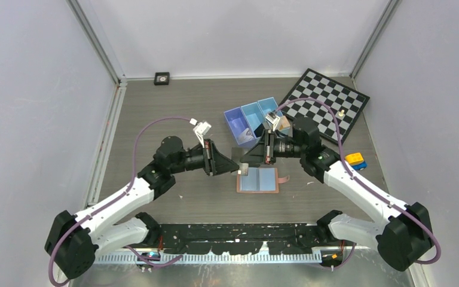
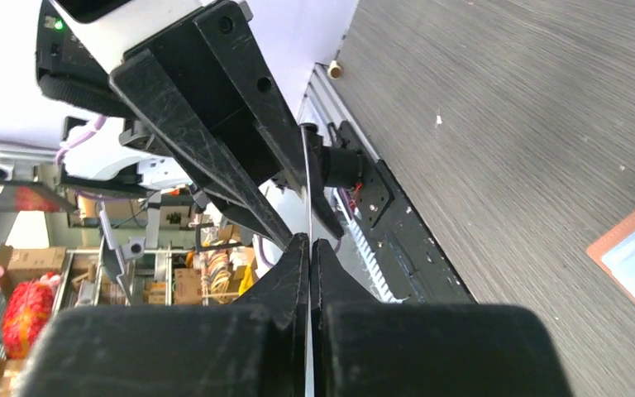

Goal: Put the credit cards into the card holder
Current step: Insert the credit card into the card holder.

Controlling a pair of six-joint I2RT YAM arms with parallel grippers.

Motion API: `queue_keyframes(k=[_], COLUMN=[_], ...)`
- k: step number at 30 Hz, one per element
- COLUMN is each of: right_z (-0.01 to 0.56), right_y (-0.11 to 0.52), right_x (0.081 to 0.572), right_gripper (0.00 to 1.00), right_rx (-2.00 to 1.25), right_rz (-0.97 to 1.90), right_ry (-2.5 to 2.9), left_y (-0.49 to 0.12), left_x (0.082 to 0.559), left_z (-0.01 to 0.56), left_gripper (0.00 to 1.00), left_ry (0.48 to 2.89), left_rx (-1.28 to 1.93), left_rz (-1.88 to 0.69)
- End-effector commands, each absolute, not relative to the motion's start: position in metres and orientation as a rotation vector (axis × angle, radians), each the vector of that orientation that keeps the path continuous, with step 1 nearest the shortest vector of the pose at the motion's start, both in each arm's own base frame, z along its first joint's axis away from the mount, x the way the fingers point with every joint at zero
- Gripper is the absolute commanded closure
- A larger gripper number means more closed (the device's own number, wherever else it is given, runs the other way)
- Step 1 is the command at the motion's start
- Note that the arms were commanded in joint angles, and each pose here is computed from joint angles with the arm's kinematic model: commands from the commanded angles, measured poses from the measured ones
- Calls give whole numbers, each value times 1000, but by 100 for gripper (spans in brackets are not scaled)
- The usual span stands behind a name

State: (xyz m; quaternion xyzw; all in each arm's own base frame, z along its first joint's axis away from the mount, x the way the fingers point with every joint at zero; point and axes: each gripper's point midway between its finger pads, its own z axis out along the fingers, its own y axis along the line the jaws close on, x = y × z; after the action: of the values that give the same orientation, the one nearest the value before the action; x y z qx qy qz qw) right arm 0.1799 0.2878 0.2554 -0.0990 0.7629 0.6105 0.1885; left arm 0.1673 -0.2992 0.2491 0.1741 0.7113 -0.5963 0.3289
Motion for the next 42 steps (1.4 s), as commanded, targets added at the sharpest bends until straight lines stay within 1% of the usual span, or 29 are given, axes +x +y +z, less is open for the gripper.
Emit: queue_keyframes(k=[1, 2, 3, 4, 6, 9, 15, 23, 33, 42], right_z=[243, 233, 225, 218, 198, 171, 125, 82, 57, 49], right_y=[275, 268, 262, 255, 241, 221, 197, 188, 186, 195], right_x=[204, 209, 212, 215, 218, 217, 211, 200, 214, 230], right_gripper=[99, 99, 99, 100, 99, 100, 99, 100, 99, 100], right_rx=[-141, -108, -67, -26, 51, 148, 274, 251, 260, 196], right_rz=[1520, 1472, 1452, 1441, 1398, 1336, 1264, 1176, 1115, 1102], right_ry=[2233, 2275, 2312, 2340, 2410, 2500, 2620, 2756, 2790, 2772], left_y=[-300, -296, -292, -289, -282, -283, -310, -326, -318, -316], left_x=[174, 178, 183, 188, 190, 192, 187, 191, 199, 210], left_z=[225, 212, 198, 188, 162, 138, 99, 60, 42, 34], left_gripper=[60, 53, 48, 45, 42, 40, 37, 36, 36, 39], left_ry=[1976, 2033, 2099, 2140, 2248, 2317, 2394, 2499, 2531, 2555], left_rx=[455, 429, 399, 377, 340, 292, 275, 276, 295, 317], left_rz=[-1470, -1412, -1348, -1293, -1208, -1137, -1119, -1066, -930, -829])
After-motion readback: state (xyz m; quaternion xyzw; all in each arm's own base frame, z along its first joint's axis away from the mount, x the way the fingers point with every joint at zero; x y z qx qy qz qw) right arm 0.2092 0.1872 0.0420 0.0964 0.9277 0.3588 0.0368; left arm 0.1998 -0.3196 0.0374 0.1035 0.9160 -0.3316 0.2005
